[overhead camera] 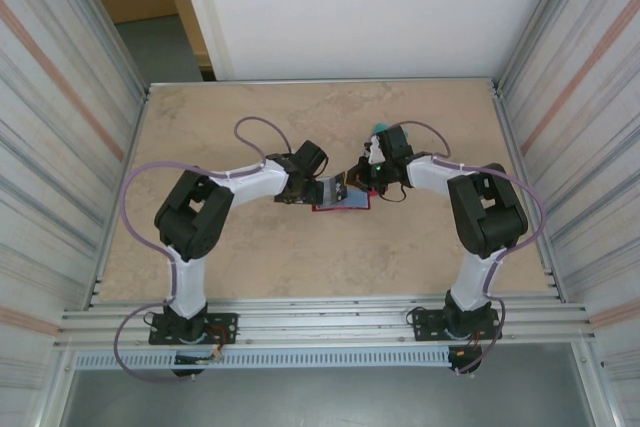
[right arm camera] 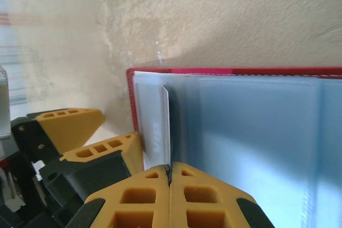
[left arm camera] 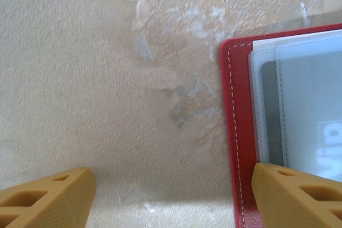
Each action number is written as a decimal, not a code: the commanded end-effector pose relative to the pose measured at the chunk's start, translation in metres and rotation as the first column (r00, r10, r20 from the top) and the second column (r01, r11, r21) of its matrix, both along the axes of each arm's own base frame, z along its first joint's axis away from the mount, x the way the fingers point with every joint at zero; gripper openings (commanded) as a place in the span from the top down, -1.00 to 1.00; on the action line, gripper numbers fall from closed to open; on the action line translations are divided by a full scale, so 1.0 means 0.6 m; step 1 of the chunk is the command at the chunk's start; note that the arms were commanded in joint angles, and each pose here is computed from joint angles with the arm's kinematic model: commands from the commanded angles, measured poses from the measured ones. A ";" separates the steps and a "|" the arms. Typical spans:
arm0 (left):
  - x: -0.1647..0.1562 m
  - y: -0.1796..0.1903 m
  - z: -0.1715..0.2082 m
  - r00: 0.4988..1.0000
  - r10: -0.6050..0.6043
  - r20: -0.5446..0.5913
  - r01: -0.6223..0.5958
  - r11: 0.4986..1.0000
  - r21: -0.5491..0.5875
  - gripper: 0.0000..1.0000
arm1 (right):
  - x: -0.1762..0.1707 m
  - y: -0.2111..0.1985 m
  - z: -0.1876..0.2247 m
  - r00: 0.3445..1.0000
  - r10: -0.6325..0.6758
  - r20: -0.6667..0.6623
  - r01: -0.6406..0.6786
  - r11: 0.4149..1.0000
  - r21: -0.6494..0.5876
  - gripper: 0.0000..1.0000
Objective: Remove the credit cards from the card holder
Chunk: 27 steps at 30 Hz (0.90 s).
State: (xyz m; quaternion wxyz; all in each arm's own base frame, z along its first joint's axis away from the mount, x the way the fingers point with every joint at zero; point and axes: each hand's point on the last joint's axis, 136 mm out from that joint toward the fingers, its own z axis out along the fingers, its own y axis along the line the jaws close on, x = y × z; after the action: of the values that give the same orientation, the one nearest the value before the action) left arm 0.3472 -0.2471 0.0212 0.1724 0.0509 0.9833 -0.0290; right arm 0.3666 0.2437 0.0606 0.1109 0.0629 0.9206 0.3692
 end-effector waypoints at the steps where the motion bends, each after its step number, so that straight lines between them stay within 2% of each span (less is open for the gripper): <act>1: -0.052 0.024 -0.007 0.992 0.006 -0.125 0.001 0.999 0.052 -0.61 | -0.020 -0.016 -0.011 0.999 0.028 -0.033 -0.031 0.995 -0.100 1.00; 6: -0.036 -0.004 0.021 0.995 -0.025 -0.094 0.023 1.000 -0.017 -0.68 | -0.017 -0.007 -0.009 0.999 0.035 -0.034 -0.038 0.994 -0.098 1.00; 10: -0.030 -0.023 0.018 0.993 -0.042 -0.106 0.037 0.998 -0.047 -0.73 | -0.017 -0.003 -0.008 0.999 0.032 -0.036 -0.035 0.995 -0.091 1.00; 17: -0.024 -0.036 0.000 0.991 -0.048 -0.125 0.043 0.998 -0.048 -0.77 | -0.018 0.012 -0.002 0.998 0.054 -0.024 -0.056 0.996 -0.066 0.74; 25: -0.029 -0.038 -0.025 0.986 -0.048 -0.162 0.042 0.998 -0.038 -0.78 | -0.016 0.034 -0.011 0.996 0.079 -0.031 -0.081 0.994 -0.079 0.70; 27: -0.030 -0.037 -0.027 0.985 -0.047 -0.166 0.042 0.999 -0.035 -0.78 | -0.016 0.038 -0.014 0.996 0.083 -0.032 -0.086 0.992 -0.091 0.74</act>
State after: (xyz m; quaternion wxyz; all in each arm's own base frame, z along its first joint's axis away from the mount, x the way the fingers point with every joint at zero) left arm 0.3374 -0.2667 0.0232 0.1173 0.0634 0.9895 -0.0554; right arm 0.3548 0.2622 0.0539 0.0859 0.0306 0.9360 0.3401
